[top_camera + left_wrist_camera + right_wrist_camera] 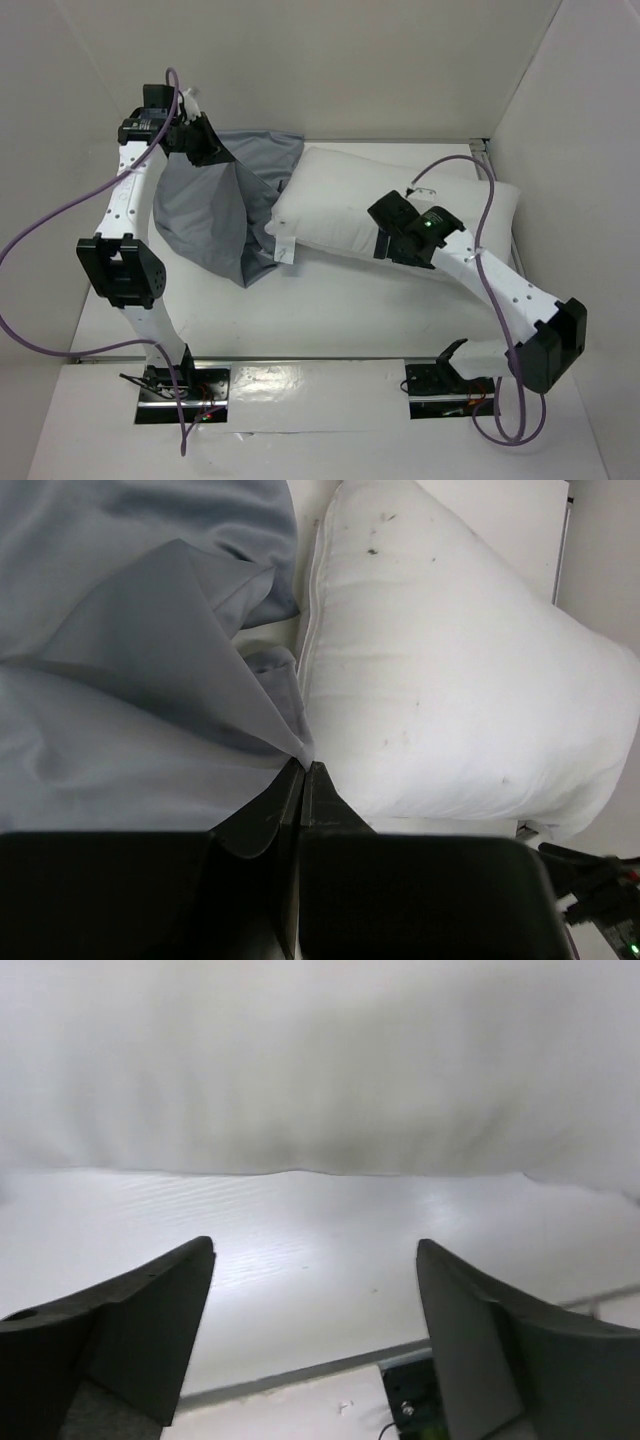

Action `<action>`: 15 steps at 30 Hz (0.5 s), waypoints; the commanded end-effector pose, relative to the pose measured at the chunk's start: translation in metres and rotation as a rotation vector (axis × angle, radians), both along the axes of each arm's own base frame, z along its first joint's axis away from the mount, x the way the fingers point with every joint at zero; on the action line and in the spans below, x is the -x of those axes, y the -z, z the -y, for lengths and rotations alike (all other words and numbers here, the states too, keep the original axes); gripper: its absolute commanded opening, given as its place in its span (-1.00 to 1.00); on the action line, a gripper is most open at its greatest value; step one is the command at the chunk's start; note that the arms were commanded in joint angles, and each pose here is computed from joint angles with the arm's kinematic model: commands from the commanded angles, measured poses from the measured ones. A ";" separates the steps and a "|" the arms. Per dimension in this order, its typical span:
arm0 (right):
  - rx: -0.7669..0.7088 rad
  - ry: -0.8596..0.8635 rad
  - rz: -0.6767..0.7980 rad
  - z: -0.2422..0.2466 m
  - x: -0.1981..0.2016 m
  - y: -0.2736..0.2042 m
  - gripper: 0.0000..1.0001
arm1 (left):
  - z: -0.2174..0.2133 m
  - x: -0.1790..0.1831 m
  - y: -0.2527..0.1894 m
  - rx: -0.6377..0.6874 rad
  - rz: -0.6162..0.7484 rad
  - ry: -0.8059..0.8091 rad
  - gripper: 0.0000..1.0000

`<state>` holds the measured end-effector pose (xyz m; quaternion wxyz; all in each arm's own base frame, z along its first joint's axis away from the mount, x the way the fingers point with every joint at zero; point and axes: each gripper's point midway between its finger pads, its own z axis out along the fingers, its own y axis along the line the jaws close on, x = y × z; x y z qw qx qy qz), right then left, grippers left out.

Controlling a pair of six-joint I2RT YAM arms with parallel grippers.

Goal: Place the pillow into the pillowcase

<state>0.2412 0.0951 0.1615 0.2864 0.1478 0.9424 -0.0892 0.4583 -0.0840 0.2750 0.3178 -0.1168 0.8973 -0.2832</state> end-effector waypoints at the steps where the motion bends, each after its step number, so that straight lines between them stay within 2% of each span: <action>1: -0.147 -0.141 0.243 -0.041 -0.026 -0.072 0.82 | 0.005 0.009 -0.037 0.034 0.093 0.023 -1.00; 4: -0.171 -0.188 0.289 -0.067 -0.050 -0.086 0.97 | 0.005 0.012 -0.036 0.028 0.093 0.029 -1.00; 5: -0.146 -0.198 0.261 -0.077 -0.063 -0.073 1.00 | 0.005 0.012 -0.036 0.028 0.092 0.029 -1.00; 7: -0.155 -0.239 0.284 -0.100 -0.087 -0.076 1.00 | 0.005 0.013 -0.032 0.028 0.082 0.029 -1.00; 8: -0.124 -0.241 0.235 -0.112 -0.101 -0.052 1.00 | 0.005 0.013 -0.028 0.029 0.071 0.029 -1.00; 10: -0.138 -0.275 0.231 -0.135 -0.123 -0.049 1.00 | 0.003 0.014 -0.031 0.022 0.080 0.022 -1.00; 11: -0.105 -0.265 0.181 -0.140 -0.136 -0.023 1.00 | 0.003 0.014 -0.031 0.022 0.080 0.022 -1.00; 13: -0.097 -0.265 0.168 -0.150 -0.148 -0.015 1.00 | 0.003 0.016 -0.030 0.022 0.071 0.022 -1.00; 14: -0.090 -0.264 0.120 -0.150 -0.151 0.006 1.00 | 0.006 0.017 -0.025 0.017 0.060 0.024 -1.00; 15: -0.099 -0.277 0.115 -0.150 -0.156 0.010 0.86 | 0.006 0.017 -0.025 0.017 0.060 0.024 -1.00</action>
